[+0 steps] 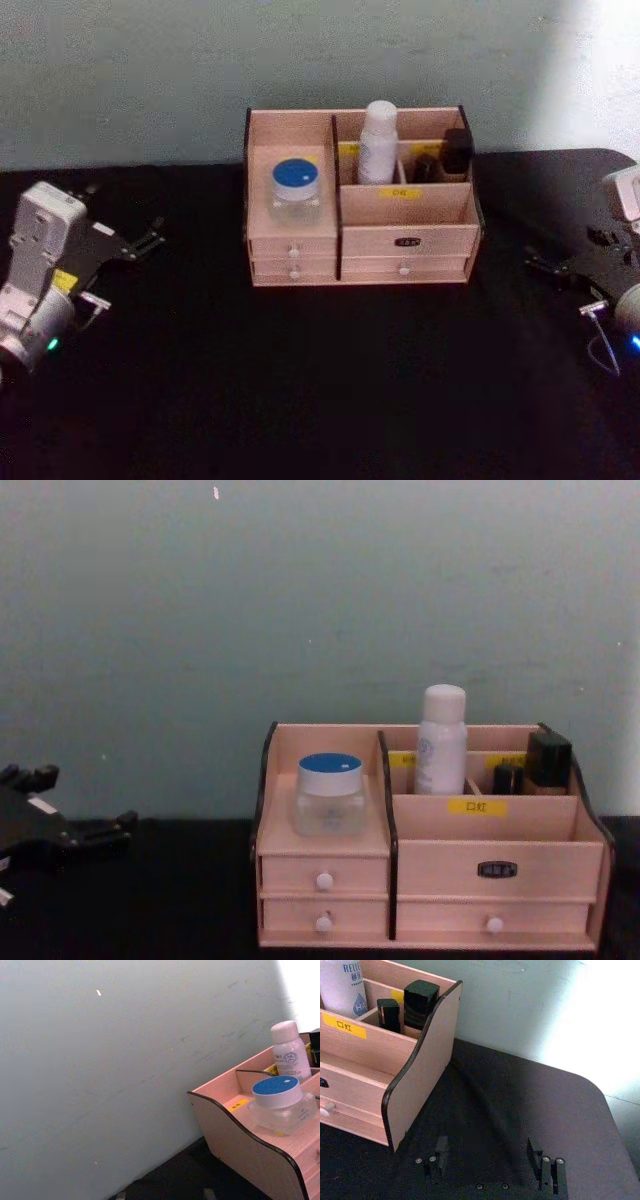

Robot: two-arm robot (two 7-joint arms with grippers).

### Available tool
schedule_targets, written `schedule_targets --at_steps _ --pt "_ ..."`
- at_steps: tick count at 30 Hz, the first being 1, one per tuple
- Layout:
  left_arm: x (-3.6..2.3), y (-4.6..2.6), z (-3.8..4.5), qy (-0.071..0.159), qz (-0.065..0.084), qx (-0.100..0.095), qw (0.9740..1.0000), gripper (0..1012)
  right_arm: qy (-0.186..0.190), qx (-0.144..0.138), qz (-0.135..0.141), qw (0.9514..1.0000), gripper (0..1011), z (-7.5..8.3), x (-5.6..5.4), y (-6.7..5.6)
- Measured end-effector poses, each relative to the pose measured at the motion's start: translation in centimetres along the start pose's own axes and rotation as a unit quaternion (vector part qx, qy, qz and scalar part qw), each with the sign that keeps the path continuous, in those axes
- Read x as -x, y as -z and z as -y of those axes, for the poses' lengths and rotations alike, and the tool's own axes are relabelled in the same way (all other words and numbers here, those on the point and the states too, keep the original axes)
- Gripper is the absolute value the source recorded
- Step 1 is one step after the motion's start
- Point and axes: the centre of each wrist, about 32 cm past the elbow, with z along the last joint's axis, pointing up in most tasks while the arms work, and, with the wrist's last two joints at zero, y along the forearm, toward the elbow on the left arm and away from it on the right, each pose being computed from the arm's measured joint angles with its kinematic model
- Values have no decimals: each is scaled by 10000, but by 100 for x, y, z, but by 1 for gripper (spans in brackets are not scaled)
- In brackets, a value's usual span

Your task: Pick up the facial cleanser and watermelon frost from the table and place them into the tiered storage box.

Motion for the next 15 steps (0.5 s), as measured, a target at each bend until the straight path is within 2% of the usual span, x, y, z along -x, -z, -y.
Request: schedule_targets --at_steps 15 --pt "0 0 0 0 0 0 10000 1001 0 0 0 10000 1002 0 0 0"
